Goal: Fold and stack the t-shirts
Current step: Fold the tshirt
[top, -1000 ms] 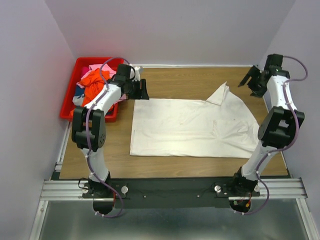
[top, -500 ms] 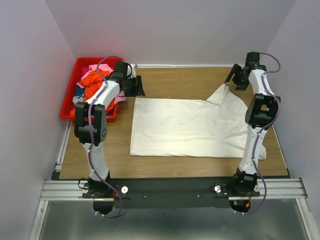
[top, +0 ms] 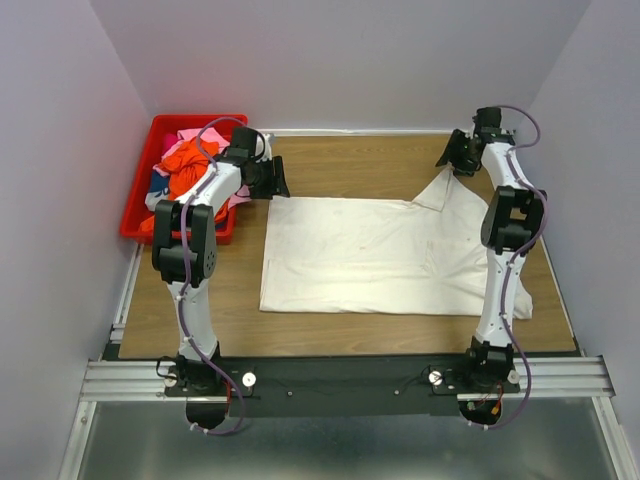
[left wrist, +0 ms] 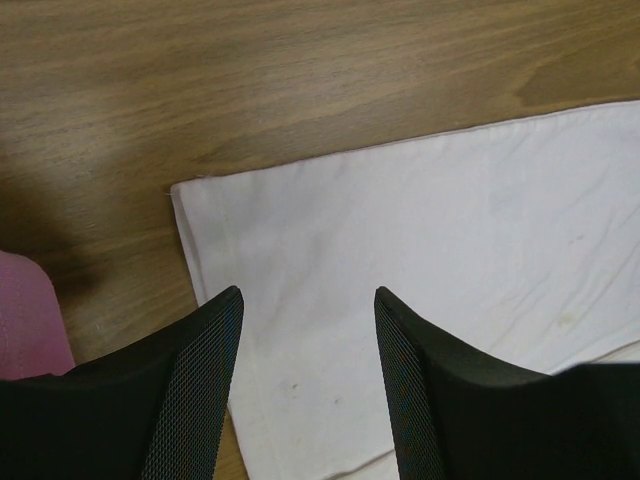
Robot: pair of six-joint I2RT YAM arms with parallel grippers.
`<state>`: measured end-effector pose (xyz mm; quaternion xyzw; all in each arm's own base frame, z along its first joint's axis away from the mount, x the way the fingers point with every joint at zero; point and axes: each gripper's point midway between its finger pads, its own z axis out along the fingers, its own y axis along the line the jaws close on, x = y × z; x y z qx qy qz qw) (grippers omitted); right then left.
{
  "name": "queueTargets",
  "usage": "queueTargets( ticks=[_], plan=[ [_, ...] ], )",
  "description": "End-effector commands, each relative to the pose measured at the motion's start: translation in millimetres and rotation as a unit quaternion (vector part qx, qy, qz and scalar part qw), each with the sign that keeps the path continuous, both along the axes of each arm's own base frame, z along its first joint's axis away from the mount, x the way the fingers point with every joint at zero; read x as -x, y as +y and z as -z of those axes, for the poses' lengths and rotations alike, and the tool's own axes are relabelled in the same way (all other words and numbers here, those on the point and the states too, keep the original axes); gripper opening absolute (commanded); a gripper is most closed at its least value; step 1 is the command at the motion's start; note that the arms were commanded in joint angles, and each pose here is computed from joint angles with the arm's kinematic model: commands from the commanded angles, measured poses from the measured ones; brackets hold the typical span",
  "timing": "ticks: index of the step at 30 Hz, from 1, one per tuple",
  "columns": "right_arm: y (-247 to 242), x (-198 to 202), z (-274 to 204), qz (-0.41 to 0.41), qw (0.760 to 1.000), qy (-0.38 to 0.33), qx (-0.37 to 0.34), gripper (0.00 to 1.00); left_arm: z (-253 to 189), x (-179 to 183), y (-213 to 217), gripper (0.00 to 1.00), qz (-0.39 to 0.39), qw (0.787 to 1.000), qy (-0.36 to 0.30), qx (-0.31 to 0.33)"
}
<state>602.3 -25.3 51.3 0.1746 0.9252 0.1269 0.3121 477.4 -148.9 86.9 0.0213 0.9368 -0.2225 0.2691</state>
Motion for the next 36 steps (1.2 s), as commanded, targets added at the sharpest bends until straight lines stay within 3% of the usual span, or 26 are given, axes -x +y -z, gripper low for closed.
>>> queueTargets(
  ticks=[1,16,19,20,23,28,36],
  plan=[
    [16,-14,15,-0.021,1.000,-0.014,-0.013,0.63,-2,-4,0,0.63,-0.006,1.000,-0.003,-0.002],
    [16,-27,27,-0.011,1.000,-0.022,0.002,0.50,3,6,2,0.63,-0.009,1.000,0.005,-0.002],
    [18,-26,31,-0.010,1.000,-0.018,-0.004,0.36,3,5,3,0.63,-0.009,1.000,0.004,-0.003],
    [18,-26,29,-0.009,1.000,-0.018,-0.005,0.18,5,5,2,0.63,-0.011,1.000,0.005,-0.004],
    [16,-23,25,-0.004,1.000,-0.017,-0.004,0.00,8,-1,8,0.63,-0.020,1.000,0.003,-0.018],
    [5,-17,-10,0.021,0.999,-0.034,0.021,0.00,4,-21,17,0.63,-0.043,0.998,-0.014,-0.047],
    [-6,1,-21,0.038,0.998,-0.025,0.031,0.00,17,-42,35,0.63,-0.070,0.992,-0.013,-0.104]
  ],
)
